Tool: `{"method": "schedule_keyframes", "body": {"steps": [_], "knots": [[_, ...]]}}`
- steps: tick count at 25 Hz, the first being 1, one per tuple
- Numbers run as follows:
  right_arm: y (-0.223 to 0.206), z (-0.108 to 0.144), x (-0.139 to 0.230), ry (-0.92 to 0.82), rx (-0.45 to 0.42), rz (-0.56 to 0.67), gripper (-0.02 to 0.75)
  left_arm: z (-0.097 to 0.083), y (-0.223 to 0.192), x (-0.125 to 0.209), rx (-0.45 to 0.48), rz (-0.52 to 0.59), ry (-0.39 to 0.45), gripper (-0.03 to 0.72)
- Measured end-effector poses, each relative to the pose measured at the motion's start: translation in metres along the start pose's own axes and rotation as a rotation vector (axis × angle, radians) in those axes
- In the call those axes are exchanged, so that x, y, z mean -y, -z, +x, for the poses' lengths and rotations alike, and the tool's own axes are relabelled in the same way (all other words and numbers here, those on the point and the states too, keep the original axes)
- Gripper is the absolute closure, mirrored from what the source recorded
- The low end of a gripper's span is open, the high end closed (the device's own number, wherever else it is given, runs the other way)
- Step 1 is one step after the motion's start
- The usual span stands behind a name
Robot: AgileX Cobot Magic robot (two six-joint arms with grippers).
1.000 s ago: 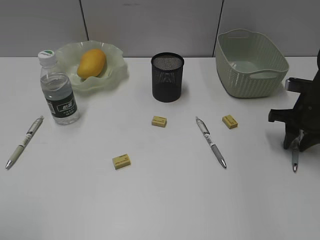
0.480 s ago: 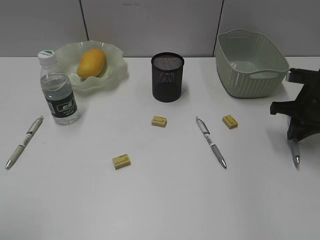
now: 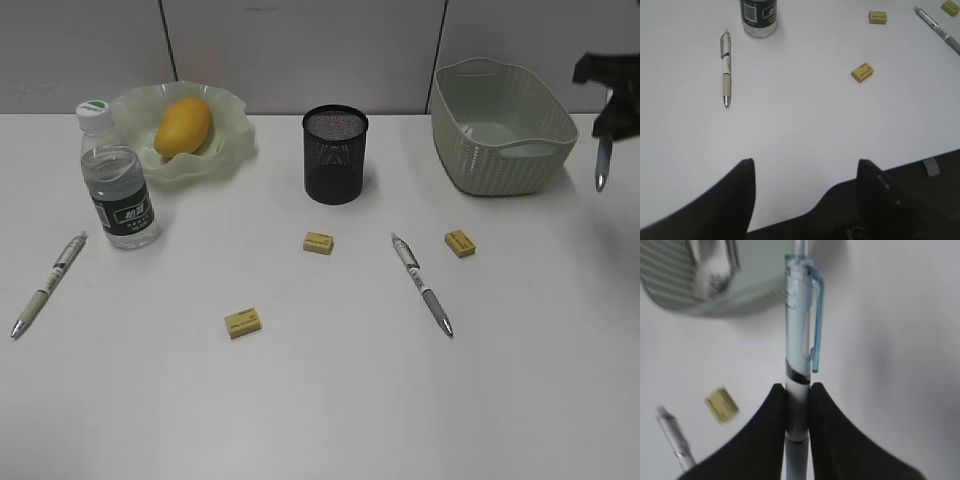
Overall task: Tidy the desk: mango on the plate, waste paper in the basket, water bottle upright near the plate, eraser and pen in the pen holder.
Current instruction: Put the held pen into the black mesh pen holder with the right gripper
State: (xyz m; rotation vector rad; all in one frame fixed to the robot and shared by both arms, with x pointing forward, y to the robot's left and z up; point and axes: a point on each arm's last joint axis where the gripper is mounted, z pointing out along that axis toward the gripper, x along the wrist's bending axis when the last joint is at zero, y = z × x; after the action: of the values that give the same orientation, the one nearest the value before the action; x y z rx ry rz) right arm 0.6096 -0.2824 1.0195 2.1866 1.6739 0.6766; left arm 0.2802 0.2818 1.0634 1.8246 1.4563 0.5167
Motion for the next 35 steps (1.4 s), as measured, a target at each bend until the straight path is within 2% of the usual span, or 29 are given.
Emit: {"method": "schedule_keyframes", "body": {"steps": [4,10,16,20,23,27,35], "knots": [[0.033,0.025,-0.035,0.037,-0.134,-0.167,0.619,0.0,0.0,0.0,0.0,0.0,0.0,0.207],[0.069,0.093,-0.055,0.188,-0.308,-0.37,0.619,0.0,0.0,0.0,-0.001,0.0,0.0,0.207],[0.066,0.161,-0.038,0.353,-0.429,-0.466,0.619,0.0,0.0,0.0,-0.001,-0.001,0.0,0.207],[0.052,0.197,-0.021,0.475,-0.472,-0.538,0.619,0.0,0.0,0.0,-0.003,-0.001,-0.002,0.207],[0.035,0.21,-0.015,0.504,-0.481,-0.583,0.619,0.0,0.0,0.0,-0.005,-0.001,-0.003,0.207],[0.002,0.215,-0.011,0.505,-0.466,-0.605,0.619,0.001,0.0,0.0,-0.006,-0.001,-0.004,0.207],[-0.064,0.215,0.007,0.511,-0.422,-0.543,0.619,0.001,0.0,0.0,-0.006,-0.001,-0.004,0.207]]}}
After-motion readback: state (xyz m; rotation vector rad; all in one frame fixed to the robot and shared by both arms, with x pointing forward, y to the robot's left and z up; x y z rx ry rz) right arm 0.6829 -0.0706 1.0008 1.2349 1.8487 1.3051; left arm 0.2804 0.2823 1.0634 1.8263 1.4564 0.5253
